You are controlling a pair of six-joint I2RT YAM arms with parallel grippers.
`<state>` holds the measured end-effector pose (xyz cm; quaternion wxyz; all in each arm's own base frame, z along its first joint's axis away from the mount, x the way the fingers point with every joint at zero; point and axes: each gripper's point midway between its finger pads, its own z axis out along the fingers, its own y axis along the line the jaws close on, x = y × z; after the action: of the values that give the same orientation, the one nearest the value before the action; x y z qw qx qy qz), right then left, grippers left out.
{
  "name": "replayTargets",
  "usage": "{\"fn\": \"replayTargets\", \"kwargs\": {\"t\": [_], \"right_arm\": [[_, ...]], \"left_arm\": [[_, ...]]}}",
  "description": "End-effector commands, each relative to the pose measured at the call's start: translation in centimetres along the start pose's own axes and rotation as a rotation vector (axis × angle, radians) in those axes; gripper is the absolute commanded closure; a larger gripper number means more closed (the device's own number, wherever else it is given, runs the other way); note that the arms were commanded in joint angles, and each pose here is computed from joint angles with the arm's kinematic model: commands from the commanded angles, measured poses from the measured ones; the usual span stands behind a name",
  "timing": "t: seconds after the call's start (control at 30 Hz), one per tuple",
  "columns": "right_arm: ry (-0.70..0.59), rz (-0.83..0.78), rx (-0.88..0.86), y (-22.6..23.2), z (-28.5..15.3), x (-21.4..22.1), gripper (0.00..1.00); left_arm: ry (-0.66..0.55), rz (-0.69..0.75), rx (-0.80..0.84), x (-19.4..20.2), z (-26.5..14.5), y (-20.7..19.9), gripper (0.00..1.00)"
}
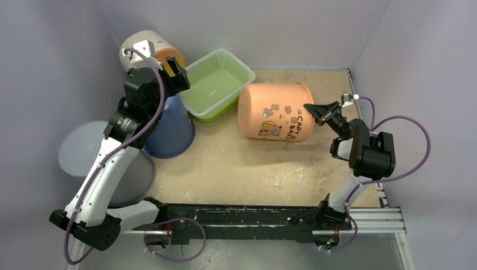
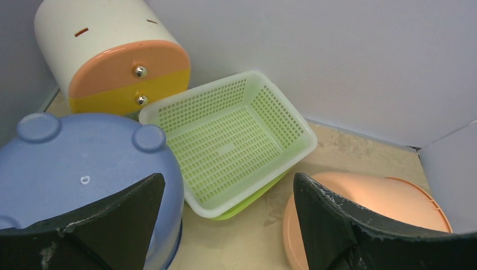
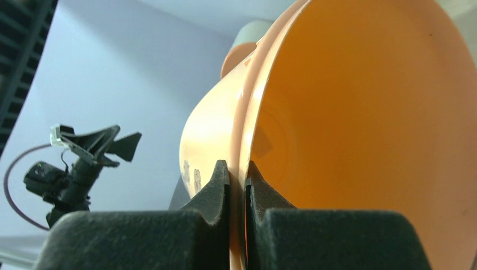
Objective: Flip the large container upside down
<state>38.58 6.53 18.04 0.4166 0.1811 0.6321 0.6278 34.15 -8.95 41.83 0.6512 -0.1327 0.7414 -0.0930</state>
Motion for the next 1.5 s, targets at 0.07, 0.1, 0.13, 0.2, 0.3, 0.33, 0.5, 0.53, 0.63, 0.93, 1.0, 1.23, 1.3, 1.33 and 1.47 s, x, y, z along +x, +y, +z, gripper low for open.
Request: {"fn": "replayTargets", "kwargs": {"t": [0.07,0.1,0.13,0.2,0.3,0.33,0.5,0.53,0.63,0.93,1.0,1.23,1.3,1.33,1.47], "right_arm": [[0.111,-0.264,-0.128,0.7,-2.3,2.9,1.0],[0.105,-0.281,-0.14,1.3,-2.1,2.6,1.0],[0.093,-0.294,-0.15,1.9,-2.0,2.2,1.0],[0.056,-0.307,-0.157,2.3,-1.8,0.7,1.0],[-0.014,-0.279,-0.121,0.6,-2.2,-1.8,1.0],[-0.036,-0.266,-0.102,-0.5,-2.6,-2.5,1.0],[-0.131,-0.241,-0.022,-4.4,-4.6,-5.2,1.0],[-0.144,-0.235,-0.014,-4.9,-4.9,-5.6,0.98],[-0.165,-0.228,0.001,-5.8,-5.3,-6.3,0.88],[-0.21,-0.212,0.027,-8.1,-6.7,-8.8,0.67],[-0.218,-0.204,0.037,-8.9,-7.1,-9.2,0.67],[-0.244,-0.214,0.122,-10.8,-7.5,-11.2,0.66],[-0.253,-0.231,0.151,-10.7,-7.5,-11.9,0.66],[-0.26,-0.238,0.16,-10.4,-7.4,-12.3,0.66],[-0.273,-0.288,0.146,-7.8,-6.9,-13.7,0.65]], "left_arm": [[-0.049,-0.012,0.014,-2.2,-0.1,-0.6,0.19],[-0.049,-0.012,0.014,-2.3,0.0,-0.7,0.19],[-0.051,-0.011,0.015,-2.5,-0.1,-0.7,0.19],[-0.052,-0.012,0.017,-2.6,-0.1,-0.8,0.19],[-0.05,-0.014,0.02,-2.5,-0.3,-0.8,0.19],[-0.047,-0.012,0.02,-2.4,-0.3,-0.7,0.19],[-0.037,-0.007,0.016,-1.8,0.0,-0.6,0.19],[-0.037,-0.009,0.021,-1.8,0.1,-0.8,0.19],[-0.026,-0.012,0.031,-1.3,0.4,-1.0,0.19],[-0.013,-0.005,0.022,-0.4,0.9,-0.9,0.19],[-0.011,-0.004,0.024,-0.3,1.0,-0.9,0.19],[0.009,0.001,0.019,0.8,1.6,-0.9,0.19],[0.013,-0.001,0.019,1.1,1.9,-1.0,0.19],[0.016,0.0,0.019,1.2,2.0,-1.0,0.19],[0.031,-0.001,0.029,2.0,2.5,-1.3,0.19]]}}
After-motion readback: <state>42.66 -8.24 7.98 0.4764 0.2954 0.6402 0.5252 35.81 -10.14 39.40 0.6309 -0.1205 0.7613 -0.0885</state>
